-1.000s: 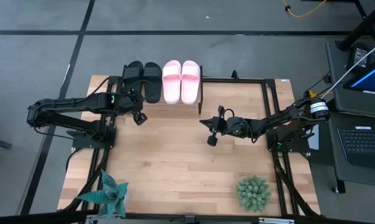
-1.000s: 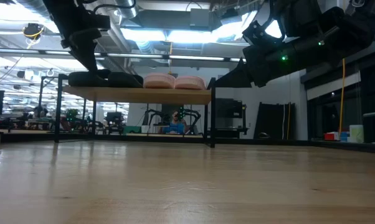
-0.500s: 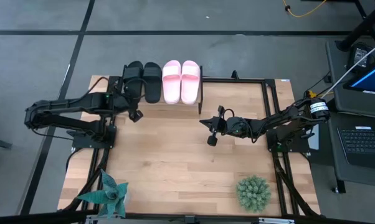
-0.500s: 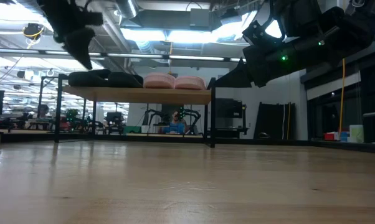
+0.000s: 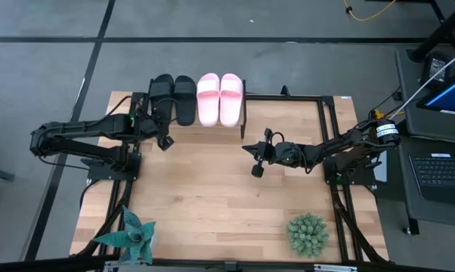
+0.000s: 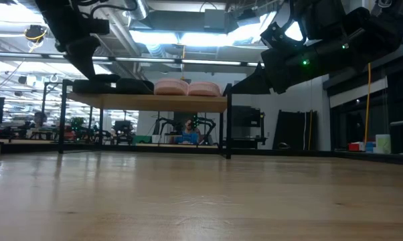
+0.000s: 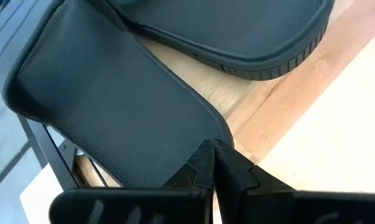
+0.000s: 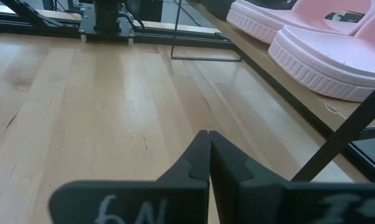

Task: Pick and place slides into the shelf
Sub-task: Put the black slide on the shelf, then return to Home Position

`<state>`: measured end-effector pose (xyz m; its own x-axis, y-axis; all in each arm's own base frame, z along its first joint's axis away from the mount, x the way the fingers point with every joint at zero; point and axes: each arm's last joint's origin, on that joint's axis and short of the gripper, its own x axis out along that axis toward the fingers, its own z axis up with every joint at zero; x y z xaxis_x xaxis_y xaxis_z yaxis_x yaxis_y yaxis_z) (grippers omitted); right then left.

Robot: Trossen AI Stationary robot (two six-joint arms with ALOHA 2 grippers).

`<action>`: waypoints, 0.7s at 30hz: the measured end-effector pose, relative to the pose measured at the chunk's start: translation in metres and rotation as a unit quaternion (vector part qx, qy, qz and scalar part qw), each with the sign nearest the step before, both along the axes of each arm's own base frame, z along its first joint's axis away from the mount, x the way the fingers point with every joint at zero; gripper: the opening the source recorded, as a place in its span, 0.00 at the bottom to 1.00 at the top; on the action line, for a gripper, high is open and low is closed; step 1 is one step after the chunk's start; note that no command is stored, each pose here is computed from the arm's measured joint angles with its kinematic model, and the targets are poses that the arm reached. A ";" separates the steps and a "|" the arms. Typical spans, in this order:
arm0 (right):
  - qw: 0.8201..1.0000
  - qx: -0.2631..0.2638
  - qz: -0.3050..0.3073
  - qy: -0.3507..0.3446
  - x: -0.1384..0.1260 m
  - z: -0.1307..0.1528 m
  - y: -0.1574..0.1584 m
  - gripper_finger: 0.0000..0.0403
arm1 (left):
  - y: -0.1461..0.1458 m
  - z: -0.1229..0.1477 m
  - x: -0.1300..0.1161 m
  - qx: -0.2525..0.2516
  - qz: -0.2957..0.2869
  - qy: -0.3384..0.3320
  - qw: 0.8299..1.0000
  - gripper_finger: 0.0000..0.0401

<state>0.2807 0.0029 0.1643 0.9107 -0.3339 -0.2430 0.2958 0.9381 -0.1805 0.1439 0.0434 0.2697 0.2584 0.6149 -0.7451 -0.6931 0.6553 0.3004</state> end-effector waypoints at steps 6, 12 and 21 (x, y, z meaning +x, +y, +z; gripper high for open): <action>1.000 0.000 0.000 0.000 0.000 0.000 0.000 0.01 | -0.004 0.014 0.005 0.018 -0.038 -0.039 0.998 0.00; 1.000 -0.001 0.000 0.000 0.000 0.000 0.000 0.01 | -0.007 0.047 0.003 0.077 -0.049 -0.081 0.992 0.00; 1.000 0.003 0.004 -0.002 0.000 0.000 0.000 0.01 | -0.017 0.068 -0.005 0.123 -0.099 -0.182 0.971 0.00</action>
<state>0.2808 0.0033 0.1646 0.9147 -0.3247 -0.2405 0.2886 0.9416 -0.1738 0.1386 0.0259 0.3372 0.6081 0.6743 -0.4191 -0.6504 0.7258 0.2240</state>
